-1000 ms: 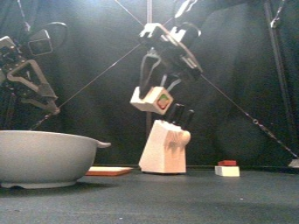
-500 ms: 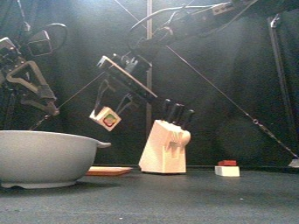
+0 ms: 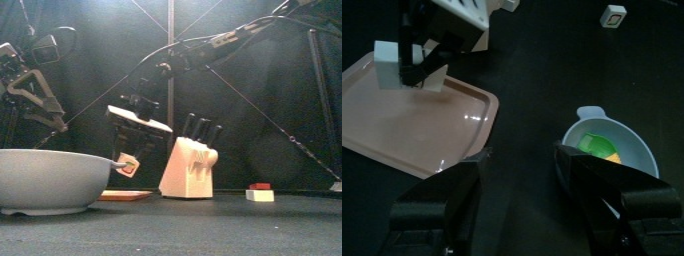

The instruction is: Put sushi roll on plate

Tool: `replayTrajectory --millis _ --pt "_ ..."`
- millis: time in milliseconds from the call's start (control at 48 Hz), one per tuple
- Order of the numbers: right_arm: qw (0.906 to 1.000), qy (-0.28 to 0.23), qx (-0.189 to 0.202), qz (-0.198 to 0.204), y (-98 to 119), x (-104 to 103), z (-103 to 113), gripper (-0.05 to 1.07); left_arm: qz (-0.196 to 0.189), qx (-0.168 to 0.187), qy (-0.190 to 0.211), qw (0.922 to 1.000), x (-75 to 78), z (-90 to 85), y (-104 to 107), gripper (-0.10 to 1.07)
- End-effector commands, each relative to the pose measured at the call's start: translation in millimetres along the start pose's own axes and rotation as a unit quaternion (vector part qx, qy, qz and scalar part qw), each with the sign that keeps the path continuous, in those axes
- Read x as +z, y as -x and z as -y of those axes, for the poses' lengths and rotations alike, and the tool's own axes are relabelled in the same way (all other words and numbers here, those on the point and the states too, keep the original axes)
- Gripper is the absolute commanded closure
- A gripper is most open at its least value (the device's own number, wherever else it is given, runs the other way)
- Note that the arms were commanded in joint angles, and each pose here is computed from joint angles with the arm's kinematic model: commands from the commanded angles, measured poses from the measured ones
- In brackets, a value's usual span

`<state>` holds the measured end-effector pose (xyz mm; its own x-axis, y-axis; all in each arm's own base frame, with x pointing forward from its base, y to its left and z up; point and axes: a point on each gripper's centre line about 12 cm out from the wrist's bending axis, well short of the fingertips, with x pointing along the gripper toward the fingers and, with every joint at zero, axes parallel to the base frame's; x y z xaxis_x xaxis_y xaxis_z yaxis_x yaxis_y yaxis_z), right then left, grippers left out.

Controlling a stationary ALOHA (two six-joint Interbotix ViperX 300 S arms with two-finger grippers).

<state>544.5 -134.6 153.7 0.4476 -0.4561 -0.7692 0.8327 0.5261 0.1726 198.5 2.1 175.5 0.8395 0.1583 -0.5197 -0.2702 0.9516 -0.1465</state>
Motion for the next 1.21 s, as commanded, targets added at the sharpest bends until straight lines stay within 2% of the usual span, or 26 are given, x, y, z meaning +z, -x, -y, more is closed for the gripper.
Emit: replayTrajectory --millis 0,354,562,750,854,1062,1188 --pt "0.9996 -0.007 0.016 0.021 14.6 18.7 -5.4 0.51 0.006 -0.001 0.001 1.0 5.3 1.7 -0.1 0.07" --pt "0.9996 -0.002 0.016 0.022 14.0 16.9 -8.5 0.51 0.006 -0.001 0.0 1.0 4.8 1.5 -0.1 0.07" --pt "0.9974 0.064 0.0 0.034 14.1 18.9 -5.8 0.53 0.005 -0.001 0.001 1.0 4.7 1.5 -0.1 0.07" --pt "0.997 0.07 -0.007 0.032 8.8 18.8 -7.7 0.49 0.004 -0.001 -0.001 1.0 4.0 1.2 -0.3 0.07" --pt "0.9972 0.067 -0.005 0.032 6.9 19.8 -8.8 0.41 0.005 -0.001 0.0 1.0 4.6 1.5 -0.3 0.07" --pt "0.9974 0.064 -0.005 0.034 4.6 21.8 -9.5 0.11 0.006 -0.001 0.0 1.0 4.8 1.5 -0.1 0.07" --pt "0.9975 0.063 -0.005 0.032 3.6 20.6 -10.4 0.0 0.004 -0.001 -0.001 1.0 4.0 1.2 -0.3 0.07"
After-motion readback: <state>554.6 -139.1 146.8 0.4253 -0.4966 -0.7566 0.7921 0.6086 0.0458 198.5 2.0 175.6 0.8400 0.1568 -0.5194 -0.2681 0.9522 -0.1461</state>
